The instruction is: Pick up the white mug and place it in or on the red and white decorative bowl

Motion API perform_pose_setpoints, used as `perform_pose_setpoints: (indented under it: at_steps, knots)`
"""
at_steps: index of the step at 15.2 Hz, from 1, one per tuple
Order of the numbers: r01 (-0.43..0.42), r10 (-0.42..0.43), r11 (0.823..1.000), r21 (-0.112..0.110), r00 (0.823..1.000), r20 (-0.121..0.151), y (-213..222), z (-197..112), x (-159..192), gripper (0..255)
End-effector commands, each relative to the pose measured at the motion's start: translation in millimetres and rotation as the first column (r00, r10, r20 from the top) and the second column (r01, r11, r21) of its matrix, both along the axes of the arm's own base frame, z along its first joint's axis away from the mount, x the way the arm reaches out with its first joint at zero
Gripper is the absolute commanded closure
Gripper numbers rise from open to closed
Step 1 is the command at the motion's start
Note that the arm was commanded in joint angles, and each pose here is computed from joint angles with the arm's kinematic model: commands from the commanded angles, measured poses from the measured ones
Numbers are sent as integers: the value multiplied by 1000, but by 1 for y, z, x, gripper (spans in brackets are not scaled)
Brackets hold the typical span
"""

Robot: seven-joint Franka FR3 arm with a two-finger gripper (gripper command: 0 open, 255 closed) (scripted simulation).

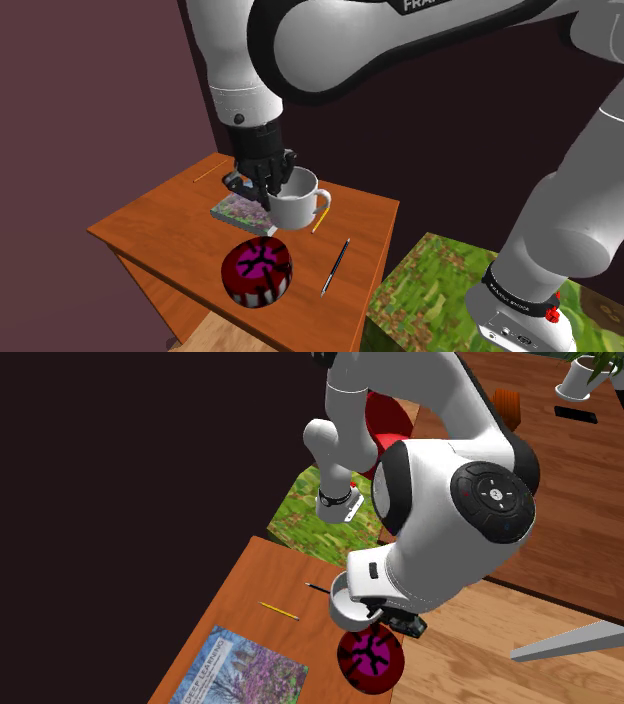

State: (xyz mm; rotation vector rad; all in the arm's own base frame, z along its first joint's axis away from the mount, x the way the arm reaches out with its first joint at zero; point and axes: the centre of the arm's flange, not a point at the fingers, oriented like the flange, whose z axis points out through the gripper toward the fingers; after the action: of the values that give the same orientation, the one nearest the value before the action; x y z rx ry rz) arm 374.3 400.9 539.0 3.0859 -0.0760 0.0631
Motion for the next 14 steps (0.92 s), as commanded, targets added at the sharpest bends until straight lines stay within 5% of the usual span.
perform_pose_setpoints:
  at_steps: [1, 5, 14]
  knots:
    - [3, -3, 1000, 1, 1000, 1, 26, 2, 0, 255]
    - [3, -3, 1000, 1, 1000, 1, 81, 6, 4, 255]
    - [3, -3, 1000, 1, 1000, 1, 81, -42, 4, 255]
